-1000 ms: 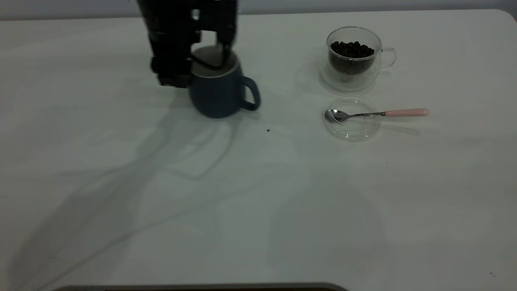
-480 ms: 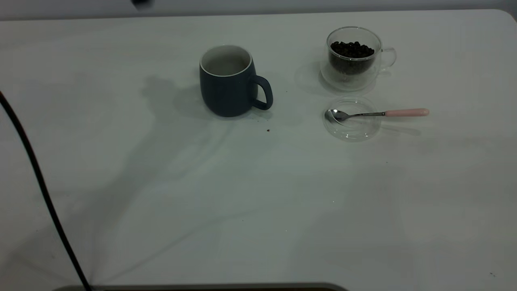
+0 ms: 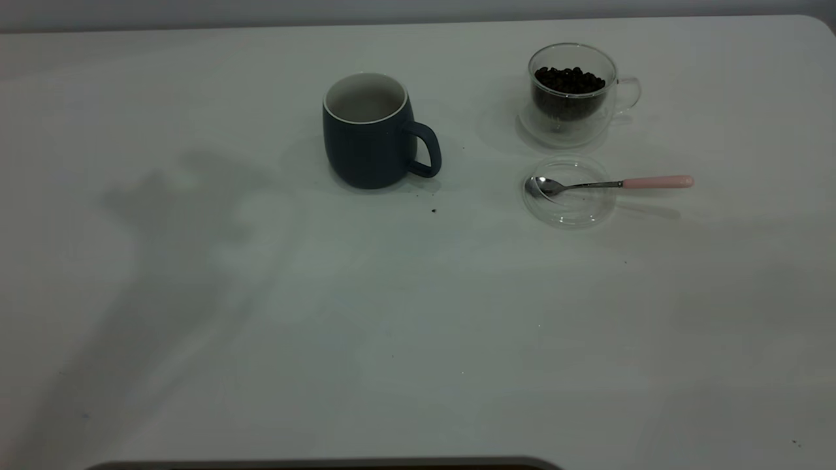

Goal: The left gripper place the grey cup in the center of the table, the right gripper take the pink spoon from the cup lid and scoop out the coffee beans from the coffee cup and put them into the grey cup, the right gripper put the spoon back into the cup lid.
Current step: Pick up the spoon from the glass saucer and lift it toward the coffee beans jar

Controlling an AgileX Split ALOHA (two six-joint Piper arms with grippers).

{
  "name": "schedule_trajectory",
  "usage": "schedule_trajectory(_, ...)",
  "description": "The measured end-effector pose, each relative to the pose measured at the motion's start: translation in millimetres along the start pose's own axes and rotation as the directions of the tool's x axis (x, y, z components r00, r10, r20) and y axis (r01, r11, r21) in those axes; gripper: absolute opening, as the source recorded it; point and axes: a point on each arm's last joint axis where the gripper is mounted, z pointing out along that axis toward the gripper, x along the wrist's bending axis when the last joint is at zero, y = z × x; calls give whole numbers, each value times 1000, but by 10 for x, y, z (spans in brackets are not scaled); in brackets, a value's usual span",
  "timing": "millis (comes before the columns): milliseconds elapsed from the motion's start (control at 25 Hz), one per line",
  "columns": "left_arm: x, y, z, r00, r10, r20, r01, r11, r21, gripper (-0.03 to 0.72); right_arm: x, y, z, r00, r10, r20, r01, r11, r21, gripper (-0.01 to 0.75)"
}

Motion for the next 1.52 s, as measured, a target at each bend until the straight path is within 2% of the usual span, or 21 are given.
schedule_trajectory(160, 99, -244, -481, 991, -73, 111, 84, 992, -90, 567, 0, 0, 0, 1000, 0, 0, 0, 1000, 0, 574)
schedule_trajectory(280, 109, -521, -667, 982, -90, 167, 107, 989, -101, 567, 0, 0, 0, 1000, 0, 0, 0, 1000, 0, 574)
schedule_trajectory(520, 109, -1241, -833, 980, -87, 176, 104, 991, -87, 567, 0, 0, 0, 1000, 0, 0, 0, 1000, 0, 574)
schedule_trajectory(800, 49, -2123, -982, 967, -115, 226, 147, 980, -132, 567, 0, 0, 0, 1000, 0, 0, 0, 1000, 0, 574)
schedule_trajectory(1000, -25, -2681, -969, 946, -204, 252, 246, 958, -146, 567, 0, 0, 0, 1000, 0, 0, 0, 1000, 0, 574)
schedule_trajectory(1320, -298, -3244, -764, 884, -397, 246, 432, 896, -104, 567, 0, 0, 0, 1000, 0, 0, 0, 1000, 0, 574)
schedule_trajectory(1520, -436, -3467, -635, 872, -445, 204, 475, 869, -137, 567, 0, 0, 0, 1000, 0, 0, 0, 1000, 0, 574)
